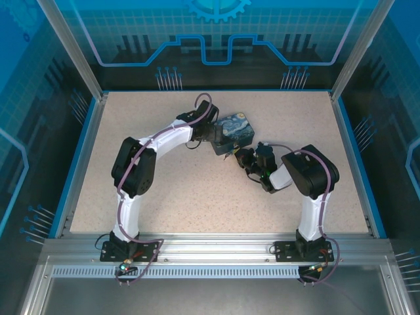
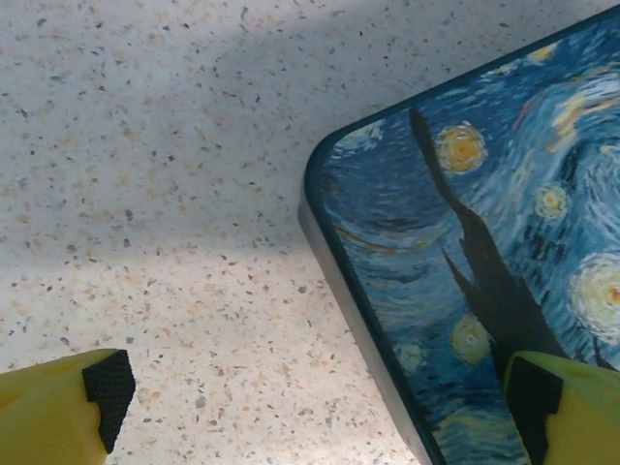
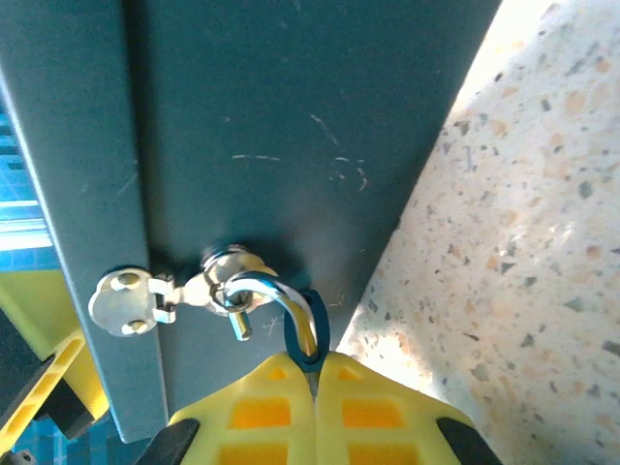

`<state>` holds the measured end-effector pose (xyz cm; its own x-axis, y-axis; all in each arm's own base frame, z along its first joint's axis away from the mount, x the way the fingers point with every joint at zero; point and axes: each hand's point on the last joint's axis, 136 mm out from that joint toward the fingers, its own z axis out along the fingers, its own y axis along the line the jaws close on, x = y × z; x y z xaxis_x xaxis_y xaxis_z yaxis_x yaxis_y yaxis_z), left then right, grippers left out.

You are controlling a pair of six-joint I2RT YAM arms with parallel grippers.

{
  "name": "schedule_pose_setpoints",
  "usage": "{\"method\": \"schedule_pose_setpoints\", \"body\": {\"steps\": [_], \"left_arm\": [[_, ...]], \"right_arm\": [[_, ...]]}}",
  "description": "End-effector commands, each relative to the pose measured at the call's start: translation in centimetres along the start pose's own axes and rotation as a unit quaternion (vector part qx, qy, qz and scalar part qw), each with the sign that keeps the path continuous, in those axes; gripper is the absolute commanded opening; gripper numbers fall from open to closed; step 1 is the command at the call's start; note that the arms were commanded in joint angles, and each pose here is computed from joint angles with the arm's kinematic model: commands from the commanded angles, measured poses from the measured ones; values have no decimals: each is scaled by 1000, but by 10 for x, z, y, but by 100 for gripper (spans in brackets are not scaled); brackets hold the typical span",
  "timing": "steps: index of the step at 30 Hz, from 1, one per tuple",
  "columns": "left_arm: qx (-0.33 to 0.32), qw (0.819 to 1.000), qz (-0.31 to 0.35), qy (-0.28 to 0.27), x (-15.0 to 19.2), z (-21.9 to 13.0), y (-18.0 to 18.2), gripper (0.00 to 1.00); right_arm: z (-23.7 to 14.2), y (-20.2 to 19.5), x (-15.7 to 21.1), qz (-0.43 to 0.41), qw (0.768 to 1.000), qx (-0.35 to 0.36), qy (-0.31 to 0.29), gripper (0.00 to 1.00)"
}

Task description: Unlock the padlock with the key

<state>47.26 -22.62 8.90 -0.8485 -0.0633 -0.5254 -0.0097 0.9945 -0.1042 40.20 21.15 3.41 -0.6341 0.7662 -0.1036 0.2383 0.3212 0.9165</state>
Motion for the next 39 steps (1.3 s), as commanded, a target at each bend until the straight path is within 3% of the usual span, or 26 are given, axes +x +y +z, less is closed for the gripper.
{"method": "schedule_pose_setpoints", "body": {"steps": [1, 16, 34, 39], "left_arm": [[-54, 997, 44, 23, 10, 2, 17, 99], [-69, 994, 66, 49, 27, 16, 20, 99], [-56, 994, 56, 75, 38, 28, 11, 99], [-56, 994, 55, 78, 41, 31, 9, 99]], "right_arm": [[-8, -41, 1, 10, 996, 86, 7, 0], [-28, -60, -13, 34, 981, 188, -17, 0], [-41, -53, -67, 136, 978, 107, -116, 0], [-41, -43, -70, 72, 981, 174, -46, 0]]}}
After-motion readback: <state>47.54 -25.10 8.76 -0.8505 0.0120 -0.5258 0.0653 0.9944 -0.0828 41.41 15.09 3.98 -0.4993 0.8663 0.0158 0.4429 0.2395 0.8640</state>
